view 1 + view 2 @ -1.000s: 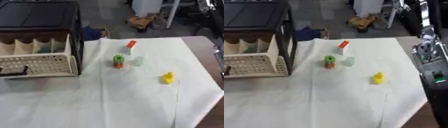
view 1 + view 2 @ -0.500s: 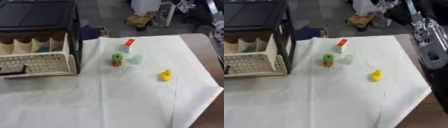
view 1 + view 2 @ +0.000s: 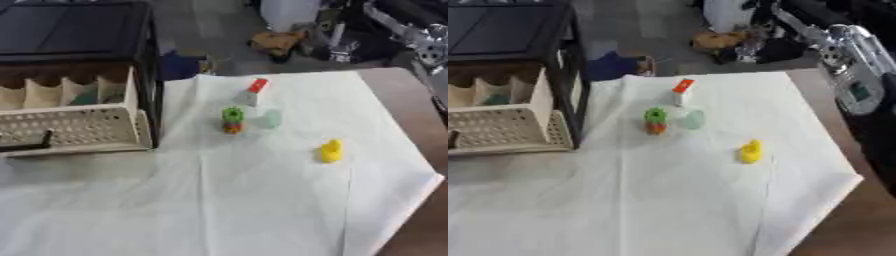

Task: Pick up objects from table and place into drawer.

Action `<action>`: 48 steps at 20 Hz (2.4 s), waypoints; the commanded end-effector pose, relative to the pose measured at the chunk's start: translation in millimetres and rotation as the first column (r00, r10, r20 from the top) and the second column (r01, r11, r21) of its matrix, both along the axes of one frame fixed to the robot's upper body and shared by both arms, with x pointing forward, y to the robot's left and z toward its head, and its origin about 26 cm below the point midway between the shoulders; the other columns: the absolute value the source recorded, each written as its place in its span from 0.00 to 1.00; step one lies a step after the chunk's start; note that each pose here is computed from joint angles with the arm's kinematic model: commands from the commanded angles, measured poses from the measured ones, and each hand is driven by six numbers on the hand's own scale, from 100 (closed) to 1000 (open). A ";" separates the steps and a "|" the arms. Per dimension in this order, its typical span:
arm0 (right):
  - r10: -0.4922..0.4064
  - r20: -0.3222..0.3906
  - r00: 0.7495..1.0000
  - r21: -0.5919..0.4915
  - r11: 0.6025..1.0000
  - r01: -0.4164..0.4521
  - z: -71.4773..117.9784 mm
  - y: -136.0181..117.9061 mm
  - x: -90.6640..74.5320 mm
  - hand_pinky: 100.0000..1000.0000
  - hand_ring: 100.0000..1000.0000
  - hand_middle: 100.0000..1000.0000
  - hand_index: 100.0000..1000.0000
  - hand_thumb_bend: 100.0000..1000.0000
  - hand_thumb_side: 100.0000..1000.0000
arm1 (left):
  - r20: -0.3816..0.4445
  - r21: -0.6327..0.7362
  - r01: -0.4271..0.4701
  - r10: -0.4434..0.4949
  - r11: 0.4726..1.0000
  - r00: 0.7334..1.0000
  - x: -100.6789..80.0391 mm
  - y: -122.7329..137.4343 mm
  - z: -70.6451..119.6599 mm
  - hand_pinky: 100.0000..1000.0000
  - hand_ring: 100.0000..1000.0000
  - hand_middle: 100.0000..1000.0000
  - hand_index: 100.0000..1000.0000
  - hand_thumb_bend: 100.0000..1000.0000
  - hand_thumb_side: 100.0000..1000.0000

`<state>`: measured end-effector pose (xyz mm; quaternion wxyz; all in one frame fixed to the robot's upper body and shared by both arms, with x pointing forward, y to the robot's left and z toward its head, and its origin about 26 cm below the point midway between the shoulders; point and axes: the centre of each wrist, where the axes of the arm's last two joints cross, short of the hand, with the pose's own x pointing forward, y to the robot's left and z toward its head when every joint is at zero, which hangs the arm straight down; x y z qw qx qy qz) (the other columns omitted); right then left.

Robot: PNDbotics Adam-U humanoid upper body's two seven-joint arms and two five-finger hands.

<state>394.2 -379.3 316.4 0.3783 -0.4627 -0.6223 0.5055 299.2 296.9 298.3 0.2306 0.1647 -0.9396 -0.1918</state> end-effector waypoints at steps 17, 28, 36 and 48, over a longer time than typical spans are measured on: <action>-0.009 -0.259 0.966 -0.072 0.997 -0.010 4.0 -25.7 -12.8 0.74 0.74 0.60 0.93 0.45 0.25 | -0.013 -0.004 -0.003 0.003 1.000 1.000 -2.7 0.2 1.7 0.28 0.27 0.32 0.68 0.00 1.00; -0.046 -0.376 0.926 -0.135 0.991 -0.006 -11.1 -31.7 -14.3 0.75 0.78 0.71 0.99 0.49 0.25 | -0.025 -0.011 0.000 0.000 1.000 1.000 -2.3 -0.6 0.2 0.28 0.27 0.31 0.66 0.00 1.00; -0.065 -0.419 0.905 -0.159 0.987 -0.003 -21.1 -34.6 -13.2 0.75 0.78 0.71 1.00 0.55 0.25 | -0.034 -0.014 0.002 -0.003 1.000 0.999 -2.0 -1.0 -1.5 0.28 0.27 0.31 0.65 0.00 1.00; -0.074 -0.433 0.898 -0.154 0.988 0.007 -31.5 -35.0 -11.1 0.73 0.76 0.65 0.88 0.54 0.23 | -0.049 -0.019 0.003 -0.004 1.000 0.999 -1.5 -2.0 -4.5 0.27 0.26 0.30 0.62 0.00 1.00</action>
